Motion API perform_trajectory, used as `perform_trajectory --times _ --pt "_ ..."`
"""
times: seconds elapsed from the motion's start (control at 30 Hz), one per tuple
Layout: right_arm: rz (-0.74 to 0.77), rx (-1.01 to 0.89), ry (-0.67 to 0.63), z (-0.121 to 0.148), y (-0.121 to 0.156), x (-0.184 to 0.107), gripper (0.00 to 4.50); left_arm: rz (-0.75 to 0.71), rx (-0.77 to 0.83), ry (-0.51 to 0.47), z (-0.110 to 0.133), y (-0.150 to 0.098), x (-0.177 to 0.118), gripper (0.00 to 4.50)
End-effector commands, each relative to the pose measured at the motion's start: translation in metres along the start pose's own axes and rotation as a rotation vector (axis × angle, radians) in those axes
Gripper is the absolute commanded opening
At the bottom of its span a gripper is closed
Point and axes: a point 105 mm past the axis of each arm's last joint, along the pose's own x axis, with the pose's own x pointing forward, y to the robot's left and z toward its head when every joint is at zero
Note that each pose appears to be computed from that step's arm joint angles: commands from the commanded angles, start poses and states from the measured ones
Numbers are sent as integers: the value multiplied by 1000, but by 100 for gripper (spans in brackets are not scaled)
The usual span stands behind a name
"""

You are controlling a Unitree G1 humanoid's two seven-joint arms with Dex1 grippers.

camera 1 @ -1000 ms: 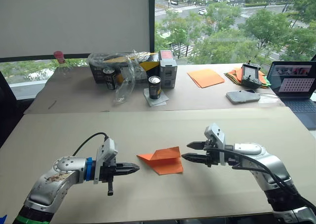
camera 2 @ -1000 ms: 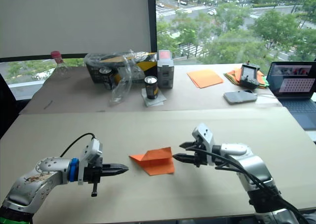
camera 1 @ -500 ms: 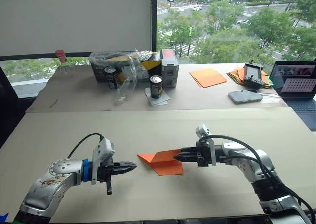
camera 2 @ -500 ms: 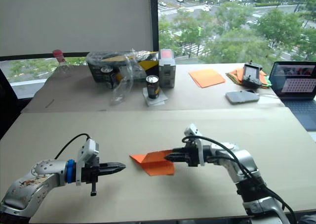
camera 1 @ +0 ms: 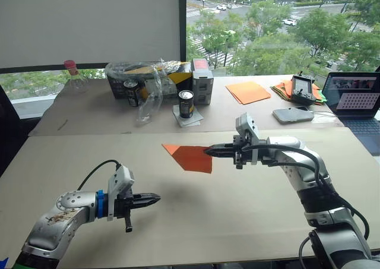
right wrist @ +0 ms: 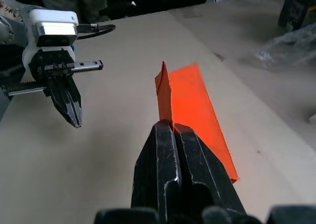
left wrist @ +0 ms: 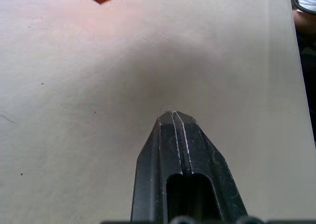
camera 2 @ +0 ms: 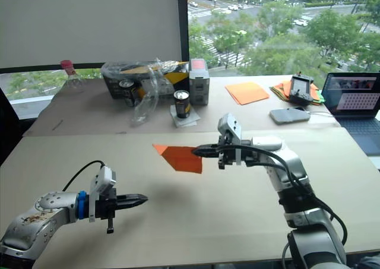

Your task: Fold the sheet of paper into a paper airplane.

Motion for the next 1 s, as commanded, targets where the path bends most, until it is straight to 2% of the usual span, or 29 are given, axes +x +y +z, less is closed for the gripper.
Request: perform_trajectory --times 0.03,0.1,0.17,0.3,0.4,0.6,0.63,0.73,0.9,1.0 --pt "21 -330 55 1 9 0 6 30 57 -18 10 8 -6 0" --pt "22 -412 26 -4 22 3 6 45 67 -11 9 11 -7 0" --pt "40 -574 45 -17 40 5 6 47 65 -10 9 12 -8 0" --pt "111 -961 120 -63 81 0 6 44 71 -2 8 13 -9 0" --pt "116 -984 91 -82 95 -6 6 48 78 6 8 18 -11 0" --pt "145 -1034 52 -98 108 -18 6 33 85 8 12 24 -11 0" --pt "135 -1028 52 -99 107 -21 65 24 82 7 12 23 -9 0" --pt "126 -1062 53 -96 103 -27 157 10 76 -4 13 22 -6 0" --pt "58 -1120 33 -70 89 -37 338 -4 66 -12 12 19 -5 0" --pt "-9 -1116 9 -39 81 -42 448 -9 52 -26 12 18 -4 0"
